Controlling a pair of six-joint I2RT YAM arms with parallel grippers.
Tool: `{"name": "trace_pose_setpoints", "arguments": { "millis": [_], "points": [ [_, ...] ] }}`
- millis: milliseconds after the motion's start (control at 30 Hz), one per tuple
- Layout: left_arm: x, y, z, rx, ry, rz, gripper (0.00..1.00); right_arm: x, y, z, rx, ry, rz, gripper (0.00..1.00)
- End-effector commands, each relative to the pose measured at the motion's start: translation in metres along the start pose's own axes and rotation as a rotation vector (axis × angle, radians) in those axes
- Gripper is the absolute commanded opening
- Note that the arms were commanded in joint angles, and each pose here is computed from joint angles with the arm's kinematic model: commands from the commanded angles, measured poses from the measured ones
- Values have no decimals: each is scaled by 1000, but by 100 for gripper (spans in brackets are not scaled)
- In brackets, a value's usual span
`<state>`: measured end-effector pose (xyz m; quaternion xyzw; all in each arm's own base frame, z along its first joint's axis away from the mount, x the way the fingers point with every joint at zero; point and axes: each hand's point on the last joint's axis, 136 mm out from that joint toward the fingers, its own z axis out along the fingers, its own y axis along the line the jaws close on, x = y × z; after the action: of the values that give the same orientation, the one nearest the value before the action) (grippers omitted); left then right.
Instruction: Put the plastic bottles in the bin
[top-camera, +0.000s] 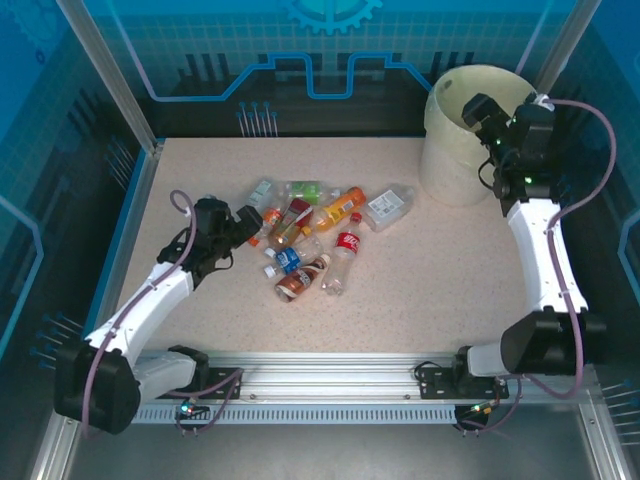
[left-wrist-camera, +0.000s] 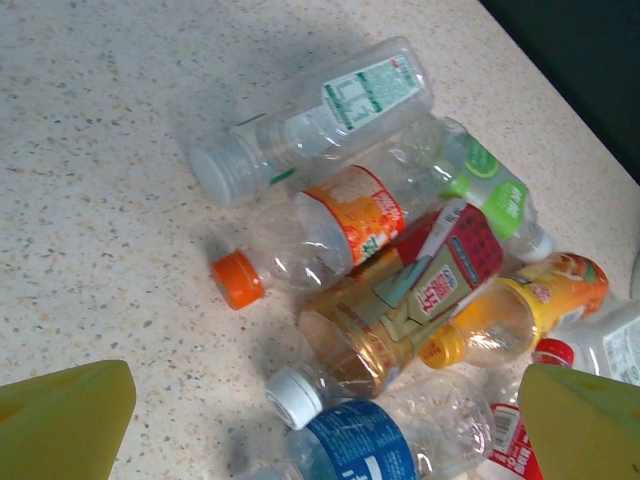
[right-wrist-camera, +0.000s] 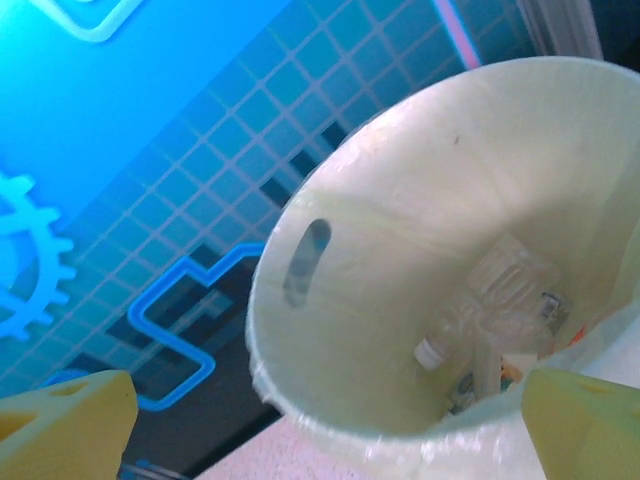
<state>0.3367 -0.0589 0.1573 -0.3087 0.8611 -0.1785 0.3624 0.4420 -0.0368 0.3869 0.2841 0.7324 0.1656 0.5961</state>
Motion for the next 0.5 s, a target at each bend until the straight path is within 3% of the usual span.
{"name": "trace_pose_setpoints", "arguments": {
  "millis": [0,300,467],
  "points": [
    [-3,-2,6,-6,57,31,99,28,8,-19,-53,72,-80,100],
    [-22,0,45,-86,161,192,99,101,-5,-44,-88,290,-134,100],
    [-37,-4,73,-120,223,350,99,113,-15,-48,-63,310,-134,100]
  ]
}}
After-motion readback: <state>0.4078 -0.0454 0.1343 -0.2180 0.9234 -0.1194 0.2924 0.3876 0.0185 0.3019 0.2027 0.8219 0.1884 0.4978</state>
